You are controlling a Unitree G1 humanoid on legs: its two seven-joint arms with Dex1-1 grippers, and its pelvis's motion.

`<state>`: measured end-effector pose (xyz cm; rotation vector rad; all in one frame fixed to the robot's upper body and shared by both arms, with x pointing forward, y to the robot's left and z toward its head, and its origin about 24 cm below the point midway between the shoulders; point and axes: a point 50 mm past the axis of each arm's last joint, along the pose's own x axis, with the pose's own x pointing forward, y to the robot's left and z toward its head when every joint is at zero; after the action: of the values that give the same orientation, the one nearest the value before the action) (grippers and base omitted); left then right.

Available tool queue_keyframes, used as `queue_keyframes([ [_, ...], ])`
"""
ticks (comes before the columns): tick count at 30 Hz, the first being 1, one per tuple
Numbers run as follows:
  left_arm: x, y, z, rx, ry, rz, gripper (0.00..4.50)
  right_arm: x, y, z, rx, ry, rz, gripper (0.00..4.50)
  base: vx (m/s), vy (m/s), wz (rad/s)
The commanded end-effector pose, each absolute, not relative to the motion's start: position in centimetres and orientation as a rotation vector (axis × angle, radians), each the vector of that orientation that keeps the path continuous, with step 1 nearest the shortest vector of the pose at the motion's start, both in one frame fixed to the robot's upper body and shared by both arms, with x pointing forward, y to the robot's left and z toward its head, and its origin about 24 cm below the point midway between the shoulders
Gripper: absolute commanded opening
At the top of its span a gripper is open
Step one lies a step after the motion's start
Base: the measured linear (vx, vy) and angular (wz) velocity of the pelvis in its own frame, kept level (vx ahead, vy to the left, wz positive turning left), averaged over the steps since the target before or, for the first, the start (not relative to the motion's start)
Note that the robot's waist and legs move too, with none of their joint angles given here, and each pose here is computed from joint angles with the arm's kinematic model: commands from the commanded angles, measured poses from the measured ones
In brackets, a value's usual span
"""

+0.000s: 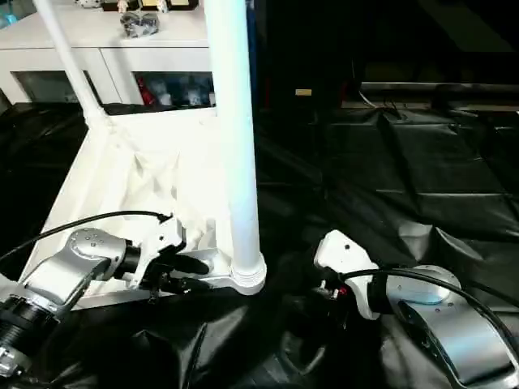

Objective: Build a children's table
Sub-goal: Rotate leg to tighten

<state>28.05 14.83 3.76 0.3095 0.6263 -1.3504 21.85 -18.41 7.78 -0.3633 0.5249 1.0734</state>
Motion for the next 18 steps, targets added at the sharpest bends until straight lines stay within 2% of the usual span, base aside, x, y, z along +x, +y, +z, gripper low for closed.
queue_keyframes([
  [1, 28.1, 15.7, 3.7, 0.317, 0.659, -1.322, 1.49, 21.9, -17.9, 8.4, -0.379, 0.499, 1.097, 3.70, 0.000, 0.000, 0.00],
  [5, 27.7, 16.0, 3.5, 0.304, 0.677, -1.326, 1.20, 21.9, -17.7, 8.3, -0.369, 0.499, 1.102, 3.70, 0.000, 0.000, 0.00],
  [7, 27.4, 16.3, 3.3, 0.302, 0.695, -1.326, 0.99, 21.9, -17.7, 8.3, -0.364, 0.503, 1.104, 3.98, 0.000, 0.000, 0.00],
  [14, 26.7, 16.7, 3.1, 0.238, 0.693, -1.297, 0.46, 22.1, -17.1, 8.4, -0.314, 0.489, 1.123, 4.46, 0.000, 0.000, 0.00],
  [18, 26.2, 16.3, 3.0, 0.180, 0.660, -1.254, 0.11, 22.6, -16.4, 8.2, -0.272, 0.451, 1.119, 4.50, 0.000, 0.000, 0.00],
])
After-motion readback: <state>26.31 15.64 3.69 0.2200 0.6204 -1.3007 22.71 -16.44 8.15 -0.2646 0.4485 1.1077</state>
